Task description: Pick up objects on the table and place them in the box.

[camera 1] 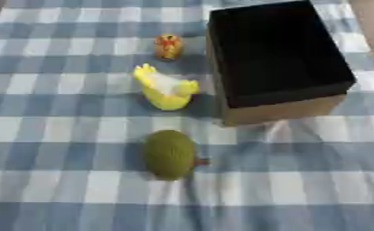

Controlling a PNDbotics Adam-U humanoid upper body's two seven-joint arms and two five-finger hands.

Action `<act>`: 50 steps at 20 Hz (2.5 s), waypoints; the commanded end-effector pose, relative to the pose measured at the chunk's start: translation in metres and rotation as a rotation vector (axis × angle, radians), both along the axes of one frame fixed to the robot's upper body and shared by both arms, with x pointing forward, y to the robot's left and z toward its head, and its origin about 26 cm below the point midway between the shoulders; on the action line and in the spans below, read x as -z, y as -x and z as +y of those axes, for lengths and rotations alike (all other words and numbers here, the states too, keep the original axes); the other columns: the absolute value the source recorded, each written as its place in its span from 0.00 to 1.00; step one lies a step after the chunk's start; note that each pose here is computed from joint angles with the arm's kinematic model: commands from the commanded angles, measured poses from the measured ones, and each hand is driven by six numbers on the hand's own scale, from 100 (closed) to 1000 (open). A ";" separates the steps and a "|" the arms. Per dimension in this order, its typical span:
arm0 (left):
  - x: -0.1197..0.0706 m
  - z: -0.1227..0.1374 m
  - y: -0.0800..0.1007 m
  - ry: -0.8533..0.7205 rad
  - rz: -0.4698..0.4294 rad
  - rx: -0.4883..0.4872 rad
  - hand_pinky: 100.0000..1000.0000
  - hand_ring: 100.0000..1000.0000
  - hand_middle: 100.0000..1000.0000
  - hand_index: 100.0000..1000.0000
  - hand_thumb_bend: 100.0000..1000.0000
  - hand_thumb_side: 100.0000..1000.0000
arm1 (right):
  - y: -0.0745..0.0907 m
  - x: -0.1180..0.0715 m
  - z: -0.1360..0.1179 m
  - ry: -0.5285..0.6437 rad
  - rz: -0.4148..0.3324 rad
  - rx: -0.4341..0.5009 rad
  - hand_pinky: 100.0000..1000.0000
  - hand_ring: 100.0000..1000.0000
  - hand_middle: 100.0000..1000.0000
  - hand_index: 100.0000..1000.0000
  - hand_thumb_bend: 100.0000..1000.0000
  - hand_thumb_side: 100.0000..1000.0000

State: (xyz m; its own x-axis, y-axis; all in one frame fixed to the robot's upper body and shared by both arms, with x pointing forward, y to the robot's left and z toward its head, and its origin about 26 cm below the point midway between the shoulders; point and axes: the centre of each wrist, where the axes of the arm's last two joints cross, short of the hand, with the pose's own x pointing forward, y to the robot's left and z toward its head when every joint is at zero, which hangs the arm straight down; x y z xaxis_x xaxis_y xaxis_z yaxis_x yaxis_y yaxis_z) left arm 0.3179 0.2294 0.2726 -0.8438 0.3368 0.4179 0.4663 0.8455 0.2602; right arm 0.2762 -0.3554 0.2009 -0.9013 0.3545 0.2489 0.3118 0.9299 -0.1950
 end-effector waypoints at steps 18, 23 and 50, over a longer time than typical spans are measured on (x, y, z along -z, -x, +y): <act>-0.027 -0.002 -0.006 -0.197 -0.134 -0.024 0.74 0.78 0.81 0.87 0.00 0.58 | 0.004 -0.006 -0.005 0.029 -0.002 0.024 0.94 1.00 0.39 0.97 0.00 0.41; -0.044 0.000 -0.017 -0.313 -0.231 -0.075 0.75 0.79 0.80 0.87 0.00 0.54 | 0.005 -0.006 -0.007 0.040 0.009 0.027 0.94 1.00 0.39 0.97 0.00 0.41; -0.091 -0.050 -0.178 -0.908 -0.230 -0.502 0.80 0.82 0.82 0.91 0.00 0.57 | 0.005 0.001 -0.003 0.079 0.052 0.017 0.94 1.00 0.37 0.98 0.00 0.41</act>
